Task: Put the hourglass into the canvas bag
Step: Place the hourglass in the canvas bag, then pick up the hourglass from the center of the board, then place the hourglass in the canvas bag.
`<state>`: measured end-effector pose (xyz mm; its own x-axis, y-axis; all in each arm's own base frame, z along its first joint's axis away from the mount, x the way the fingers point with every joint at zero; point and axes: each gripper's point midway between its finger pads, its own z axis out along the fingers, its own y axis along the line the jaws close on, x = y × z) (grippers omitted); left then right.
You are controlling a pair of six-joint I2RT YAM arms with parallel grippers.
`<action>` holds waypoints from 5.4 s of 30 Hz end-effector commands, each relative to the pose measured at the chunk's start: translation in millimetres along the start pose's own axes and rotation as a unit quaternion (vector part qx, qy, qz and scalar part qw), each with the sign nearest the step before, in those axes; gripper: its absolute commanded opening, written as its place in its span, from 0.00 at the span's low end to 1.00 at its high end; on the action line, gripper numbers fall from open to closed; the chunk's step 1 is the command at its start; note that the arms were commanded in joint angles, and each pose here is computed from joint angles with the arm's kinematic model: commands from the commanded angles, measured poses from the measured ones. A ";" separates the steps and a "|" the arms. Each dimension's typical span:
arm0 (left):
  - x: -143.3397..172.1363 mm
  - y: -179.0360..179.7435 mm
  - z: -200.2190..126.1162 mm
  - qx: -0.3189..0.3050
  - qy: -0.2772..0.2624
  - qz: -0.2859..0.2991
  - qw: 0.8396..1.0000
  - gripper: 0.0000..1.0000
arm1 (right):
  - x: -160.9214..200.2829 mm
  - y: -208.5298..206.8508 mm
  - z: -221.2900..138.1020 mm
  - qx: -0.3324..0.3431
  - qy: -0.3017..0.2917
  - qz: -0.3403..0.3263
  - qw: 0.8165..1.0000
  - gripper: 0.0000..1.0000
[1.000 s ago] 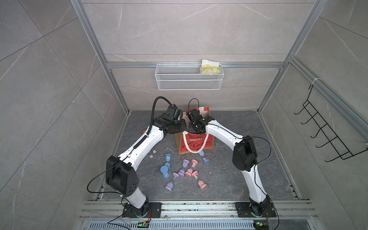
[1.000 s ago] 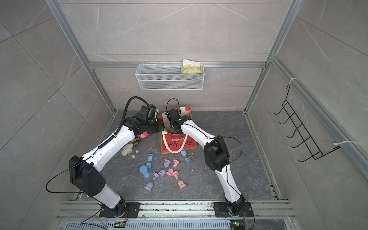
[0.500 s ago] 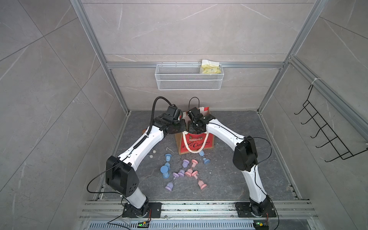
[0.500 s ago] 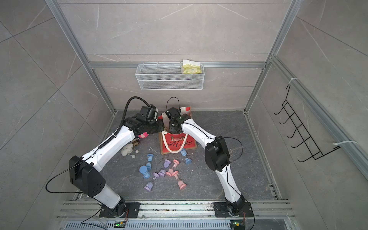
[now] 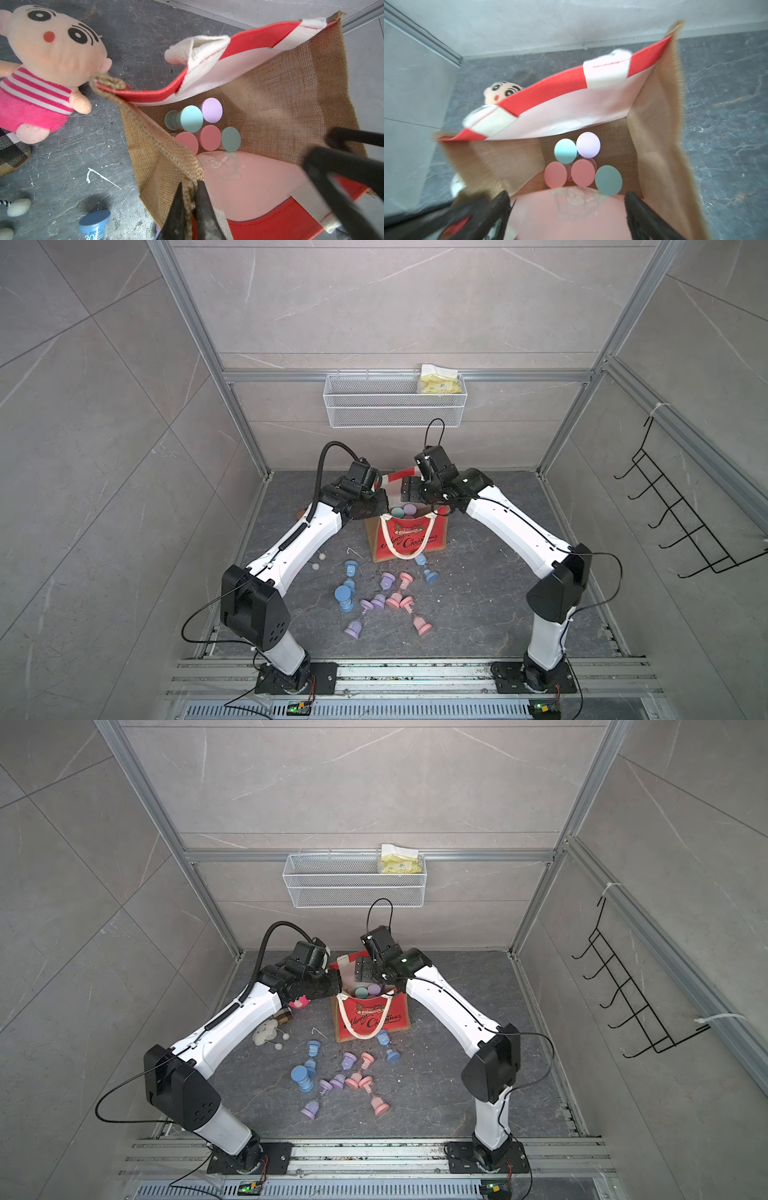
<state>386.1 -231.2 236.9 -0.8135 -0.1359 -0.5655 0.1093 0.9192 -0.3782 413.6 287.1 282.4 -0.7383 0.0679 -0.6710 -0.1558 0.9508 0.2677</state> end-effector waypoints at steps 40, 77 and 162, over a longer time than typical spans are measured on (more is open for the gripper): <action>-26.4 0.0 -9.0 0.032 -0.031 -0.008 0.999 0.00 | 255.3 -77.5 30.0 0.054 0.185 -0.129 0.973 0.88; -24.0 -1.6 -10.6 0.041 -0.029 -0.014 0.999 0.00 | 270.1 -87.2 103.7 0.107 0.184 -0.135 0.968 0.55; -16.5 -46.5 -21.5 0.081 -0.029 -0.005 0.996 0.00 | 26.3 -7.2 24.8 0.039 0.045 -0.042 0.997 0.00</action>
<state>383.2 -256.1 240.1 -0.8271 -0.1469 -0.5426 0.1350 0.8851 -0.4455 401.5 295.9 248.6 -0.7846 -0.0376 -0.6189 -0.1943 0.9628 0.1877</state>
